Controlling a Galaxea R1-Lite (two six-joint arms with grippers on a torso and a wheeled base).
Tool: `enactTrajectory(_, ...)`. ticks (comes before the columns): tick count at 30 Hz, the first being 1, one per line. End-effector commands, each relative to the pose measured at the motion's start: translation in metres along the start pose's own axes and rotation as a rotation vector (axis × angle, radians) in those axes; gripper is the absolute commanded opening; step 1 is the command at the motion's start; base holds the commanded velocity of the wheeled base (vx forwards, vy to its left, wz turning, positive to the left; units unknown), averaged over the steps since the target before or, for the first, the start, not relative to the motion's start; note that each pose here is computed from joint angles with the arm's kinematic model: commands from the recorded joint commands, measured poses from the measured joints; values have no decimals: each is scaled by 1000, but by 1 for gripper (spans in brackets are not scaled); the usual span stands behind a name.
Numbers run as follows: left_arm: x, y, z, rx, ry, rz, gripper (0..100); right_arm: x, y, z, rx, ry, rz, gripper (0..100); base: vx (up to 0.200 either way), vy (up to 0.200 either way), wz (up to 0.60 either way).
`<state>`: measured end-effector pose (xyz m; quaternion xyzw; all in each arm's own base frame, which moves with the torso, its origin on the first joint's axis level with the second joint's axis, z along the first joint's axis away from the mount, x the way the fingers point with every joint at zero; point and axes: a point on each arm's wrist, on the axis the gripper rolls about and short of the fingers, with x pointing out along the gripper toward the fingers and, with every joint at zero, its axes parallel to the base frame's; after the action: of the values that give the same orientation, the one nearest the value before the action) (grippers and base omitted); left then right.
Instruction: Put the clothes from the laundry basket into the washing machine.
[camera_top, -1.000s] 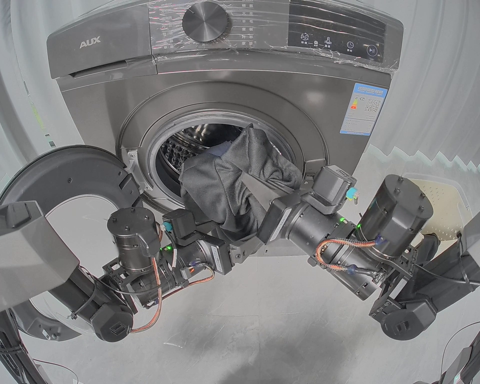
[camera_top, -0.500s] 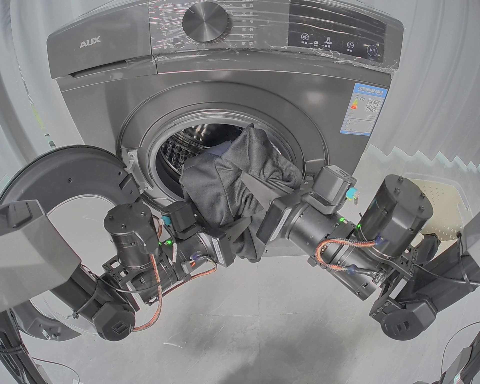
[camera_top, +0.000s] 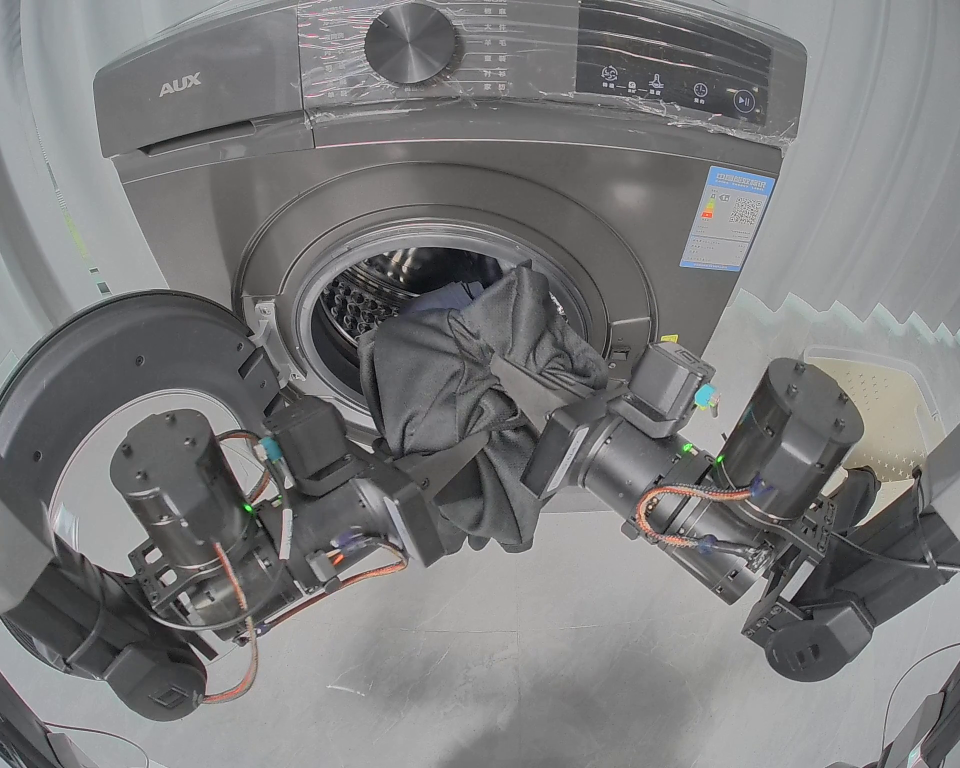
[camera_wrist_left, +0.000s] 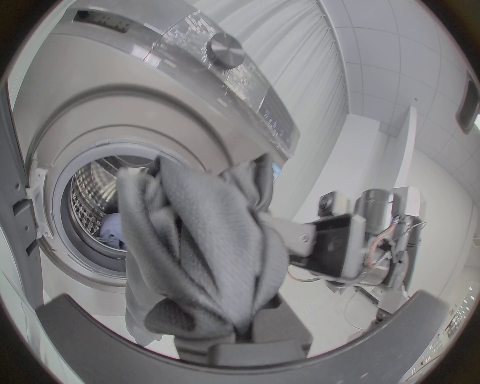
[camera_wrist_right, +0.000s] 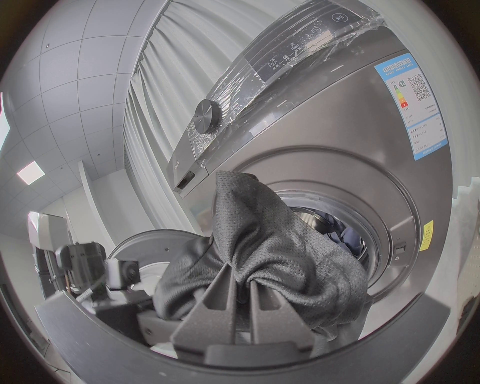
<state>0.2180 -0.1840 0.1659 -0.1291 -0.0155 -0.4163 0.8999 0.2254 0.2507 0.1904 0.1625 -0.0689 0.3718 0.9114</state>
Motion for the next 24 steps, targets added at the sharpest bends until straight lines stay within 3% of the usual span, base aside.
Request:
enactTrajectory(1, -25, -11, 14, 10, -47, -59, 0, -6, -4, -7, -5, 36, -13, 0, 0, 0, 0)
enactTrajectory(6, -38, -12, 10, 17, -71, -102, 0, -7, -6, -9, -8, 44, -20, 0, 0, 0, 0)
enactTrajectory(7, -40, -11, 10, 18, -72, -96, 0, -8, -7, -9, -9, 47, -22, 100, 0, 0, 0)
enactTrajectory(10, -36, -6, 13, 19, -88, -80, 0, -8, -10, -9, -13, 46, -31, 100, 0, 0, 0)
enactTrajectory(15, -30, 11, 23, 35, -132, -23, 0, -16, -13, -6, -19, 59, -43, 100, 0, 0, 0)
enactTrajectory(19, -21, 25, 28, 43, -162, 27, 0, -19, -23, -5, -28, 69, -75, 100, 0, 0, 0)
enactTrajectory(24, -18, 27, 32, 45, -180, 29, 0, -28, -37, -13, -64, 117, -115, 100, 0, 0, 0)
